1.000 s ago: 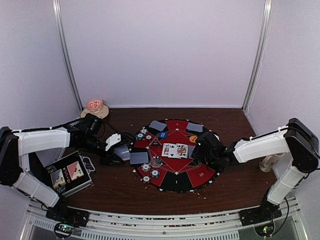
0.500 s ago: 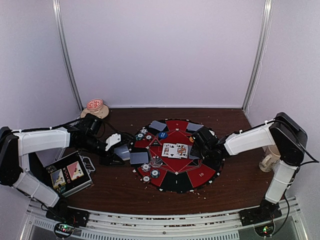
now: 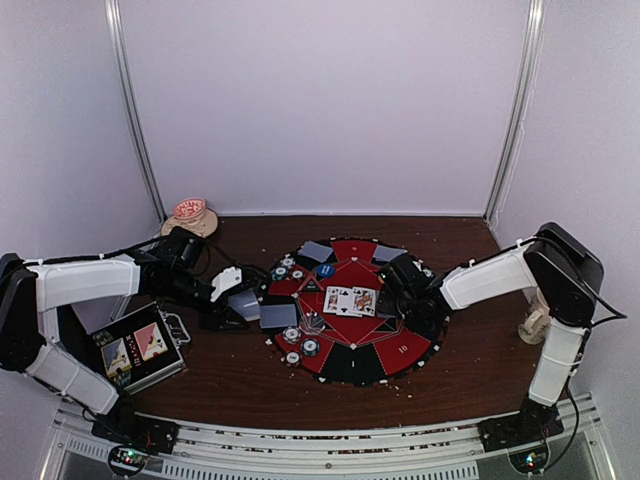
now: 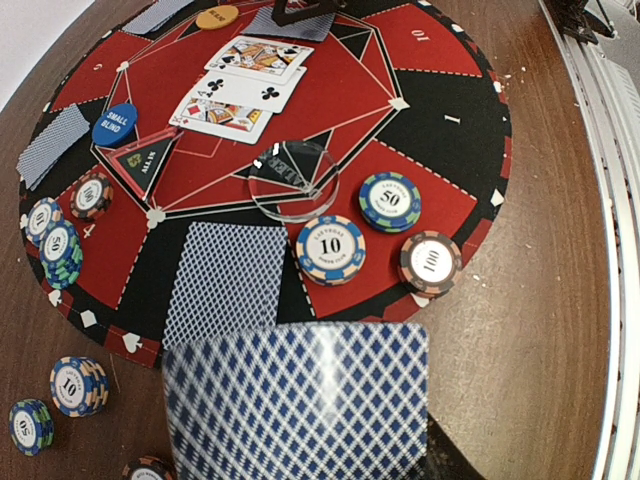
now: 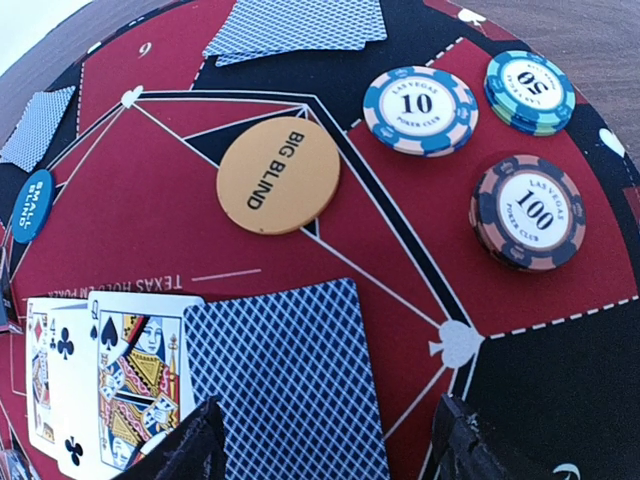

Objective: Distribute texas hold em gaming equipment
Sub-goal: Pick up the poker card from the face-down deck piles.

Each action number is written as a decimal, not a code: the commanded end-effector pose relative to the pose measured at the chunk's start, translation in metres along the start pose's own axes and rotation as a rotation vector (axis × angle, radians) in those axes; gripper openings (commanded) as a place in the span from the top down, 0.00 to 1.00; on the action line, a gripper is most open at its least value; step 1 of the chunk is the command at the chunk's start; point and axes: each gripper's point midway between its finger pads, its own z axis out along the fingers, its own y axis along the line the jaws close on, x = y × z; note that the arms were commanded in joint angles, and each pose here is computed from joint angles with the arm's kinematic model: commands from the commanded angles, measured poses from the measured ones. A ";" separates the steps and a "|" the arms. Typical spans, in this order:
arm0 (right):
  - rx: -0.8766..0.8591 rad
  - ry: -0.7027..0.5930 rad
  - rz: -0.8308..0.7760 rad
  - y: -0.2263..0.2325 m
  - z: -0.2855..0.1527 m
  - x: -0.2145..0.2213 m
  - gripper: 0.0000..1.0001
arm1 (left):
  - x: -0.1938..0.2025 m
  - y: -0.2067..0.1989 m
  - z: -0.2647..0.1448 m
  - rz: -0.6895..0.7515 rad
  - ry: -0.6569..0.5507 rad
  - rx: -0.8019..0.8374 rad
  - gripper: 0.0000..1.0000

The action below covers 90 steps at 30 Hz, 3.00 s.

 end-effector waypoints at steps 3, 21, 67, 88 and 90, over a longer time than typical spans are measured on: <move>-0.132 0.046 0.011 0.033 0.010 0.007 0.28 | -0.008 0.001 -0.003 0.022 -0.033 -0.009 0.54; -0.181 0.046 0.009 0.054 0.004 0.010 0.28 | -0.008 0.002 -0.003 0.022 -0.033 -0.011 0.55; -1.022 0.163 -0.176 0.270 -0.141 0.054 0.09 | -0.008 0.001 -0.003 0.024 -0.035 -0.009 0.54; -1.059 0.287 -0.110 0.316 -0.117 0.088 0.28 | -0.008 0.001 -0.003 0.025 -0.033 -0.010 0.55; -1.067 0.295 -0.106 0.319 -0.116 0.089 0.28 | -0.007 0.001 -0.003 0.024 -0.032 -0.011 0.55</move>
